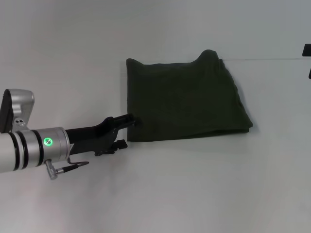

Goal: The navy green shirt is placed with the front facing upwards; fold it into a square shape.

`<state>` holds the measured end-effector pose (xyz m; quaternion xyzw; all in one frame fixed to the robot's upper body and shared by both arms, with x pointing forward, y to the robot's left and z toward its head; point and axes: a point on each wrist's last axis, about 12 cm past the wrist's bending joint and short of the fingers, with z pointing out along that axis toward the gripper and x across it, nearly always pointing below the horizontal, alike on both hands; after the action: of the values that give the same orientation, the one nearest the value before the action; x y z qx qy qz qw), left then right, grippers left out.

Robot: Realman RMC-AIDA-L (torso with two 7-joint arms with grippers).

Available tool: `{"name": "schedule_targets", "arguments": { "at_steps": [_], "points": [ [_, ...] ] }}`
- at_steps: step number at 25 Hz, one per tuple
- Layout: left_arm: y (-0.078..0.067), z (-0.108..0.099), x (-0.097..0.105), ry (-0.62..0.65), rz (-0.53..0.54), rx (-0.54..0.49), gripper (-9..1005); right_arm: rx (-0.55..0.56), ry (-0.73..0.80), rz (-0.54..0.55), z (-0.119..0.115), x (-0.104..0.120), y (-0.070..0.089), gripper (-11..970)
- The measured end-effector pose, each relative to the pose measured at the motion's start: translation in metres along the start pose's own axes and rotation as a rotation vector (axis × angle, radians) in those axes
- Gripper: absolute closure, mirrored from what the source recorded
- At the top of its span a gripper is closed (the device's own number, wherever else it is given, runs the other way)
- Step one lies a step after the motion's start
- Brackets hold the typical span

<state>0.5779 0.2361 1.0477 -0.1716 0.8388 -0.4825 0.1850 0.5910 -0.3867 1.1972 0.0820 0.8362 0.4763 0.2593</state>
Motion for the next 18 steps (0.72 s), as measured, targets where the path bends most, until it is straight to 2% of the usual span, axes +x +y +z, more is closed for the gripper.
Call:
{"name": "schedule_targets", "arguments": {
  "at_steps": [9, 18],
  "points": [
    [0.007, 0.01, 0.004, -0.061, -0.065, -0.02, 48, 0.001, -0.01, 0.006, -0.004, 0.002, -0.003, 101],
    [0.006, 0.016, 0.003, -0.077, -0.076, -0.031, 49, 0.002, -0.011, 0.007, -0.004, 0.002, -0.004, 102]
  ]
}}
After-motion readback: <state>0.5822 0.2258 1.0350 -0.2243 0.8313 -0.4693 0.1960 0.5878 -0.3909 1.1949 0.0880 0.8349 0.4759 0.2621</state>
